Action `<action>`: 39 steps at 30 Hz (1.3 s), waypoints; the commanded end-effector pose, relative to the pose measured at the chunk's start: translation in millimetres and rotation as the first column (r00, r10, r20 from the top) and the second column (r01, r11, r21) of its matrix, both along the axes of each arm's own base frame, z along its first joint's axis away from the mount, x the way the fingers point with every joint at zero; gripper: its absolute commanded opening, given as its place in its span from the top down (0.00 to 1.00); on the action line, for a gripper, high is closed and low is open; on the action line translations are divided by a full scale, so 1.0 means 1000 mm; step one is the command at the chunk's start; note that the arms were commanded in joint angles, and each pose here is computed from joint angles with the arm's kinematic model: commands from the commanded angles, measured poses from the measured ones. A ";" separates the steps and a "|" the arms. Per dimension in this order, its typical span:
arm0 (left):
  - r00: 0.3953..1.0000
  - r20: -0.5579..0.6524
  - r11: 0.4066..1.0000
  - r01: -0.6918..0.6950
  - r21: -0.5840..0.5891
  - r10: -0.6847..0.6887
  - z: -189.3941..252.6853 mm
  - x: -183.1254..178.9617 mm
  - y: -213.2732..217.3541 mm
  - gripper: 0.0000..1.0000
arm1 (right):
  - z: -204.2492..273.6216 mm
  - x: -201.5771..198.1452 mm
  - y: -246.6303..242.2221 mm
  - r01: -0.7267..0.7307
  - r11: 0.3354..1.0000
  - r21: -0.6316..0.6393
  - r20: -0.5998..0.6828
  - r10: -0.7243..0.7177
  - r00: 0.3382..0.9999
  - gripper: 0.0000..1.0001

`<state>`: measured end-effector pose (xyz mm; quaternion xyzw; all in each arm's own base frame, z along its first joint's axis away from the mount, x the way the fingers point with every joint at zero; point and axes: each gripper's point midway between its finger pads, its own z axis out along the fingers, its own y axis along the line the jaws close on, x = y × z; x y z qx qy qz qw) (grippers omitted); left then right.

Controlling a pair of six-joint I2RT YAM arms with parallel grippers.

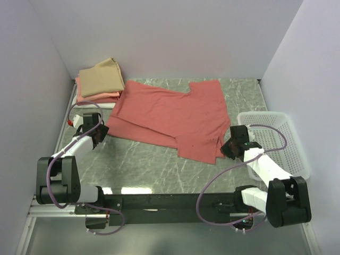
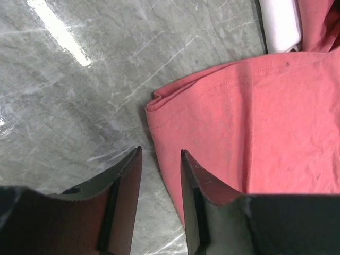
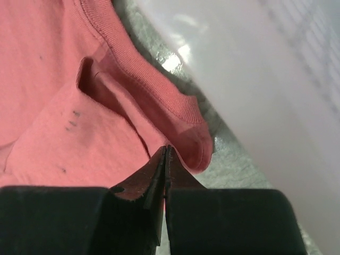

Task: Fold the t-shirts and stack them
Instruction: Fold the tshirt

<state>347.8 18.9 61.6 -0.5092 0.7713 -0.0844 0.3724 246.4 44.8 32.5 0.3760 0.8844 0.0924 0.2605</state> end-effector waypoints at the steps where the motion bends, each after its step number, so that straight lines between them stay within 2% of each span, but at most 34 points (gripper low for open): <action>1: 0.999 0.031 1.000 0.009 0.009 -0.010 0.009 0.009 0.003 0.59 | -0.010 -0.004 -0.012 0.024 0.997 -0.069 -0.058 -0.028 0.998 0.94; 5: 1.000 0.030 1.000 0.005 0.011 -0.006 0.008 0.008 0.005 0.57 | -0.015 -0.008 -0.015 0.019 0.996 -0.086 -0.089 -0.027 0.996 0.94; 12: 1.000 0.022 1.000 0.004 0.013 -0.004 0.000 0.007 0.007 0.46 | -0.010 -0.007 -0.018 0.016 0.994 -0.104 -0.088 -0.025 0.996 0.93; 18: 0.999 0.023 0.999 0.034 -0.007 -0.034 -0.008 0.012 0.001 0.46 | 0.017 0.008 -0.011 -0.013 0.997 -0.082 -0.035 0.010 0.999 0.87; 21: 0.999 0.002 0.999 0.036 -0.006 -0.036 -0.016 0.012 0.001 0.46 | 0.032 0.014 -0.007 -0.029 0.997 -0.068 -0.001 0.029 1.000 0.84; 26: 0.999 -0.020 0.999 0.028 -0.016 -0.028 -0.025 0.014 0.001 0.47 | 0.048 0.012 -0.002 -0.043 0.997 -0.066 0.026 0.045 0.999 0.71; 30: 0.999 -0.031 1.000 0.027 -0.014 -0.027 -0.028 0.019 0.002 0.50 | 0.045 0.002 -0.001 -0.039 0.996 -0.079 0.007 0.040 0.999 0.71; 31: 0.999 -0.033 1.000 0.028 -0.011 -0.028 -0.029 0.019 0.002 0.50 | 0.044 0.000 -0.003 -0.033 0.996 -0.087 0.004 0.033 0.999 0.66; 34: 0.999 -0.046 1.000 0.028 -0.003 -0.029 -0.033 0.019 0.003 0.51 | 0.036 -0.009 -0.004 -0.024 0.996 -0.088 -0.013 0.023 1.000 0.62; 39: 0.999 -0.035 1.000 0.027 -0.003 -0.027 -0.034 0.023 0.004 0.57 | 0.021 -0.017 0.000 -0.031 0.998 -0.060 -0.039 0.029 0.999 0.61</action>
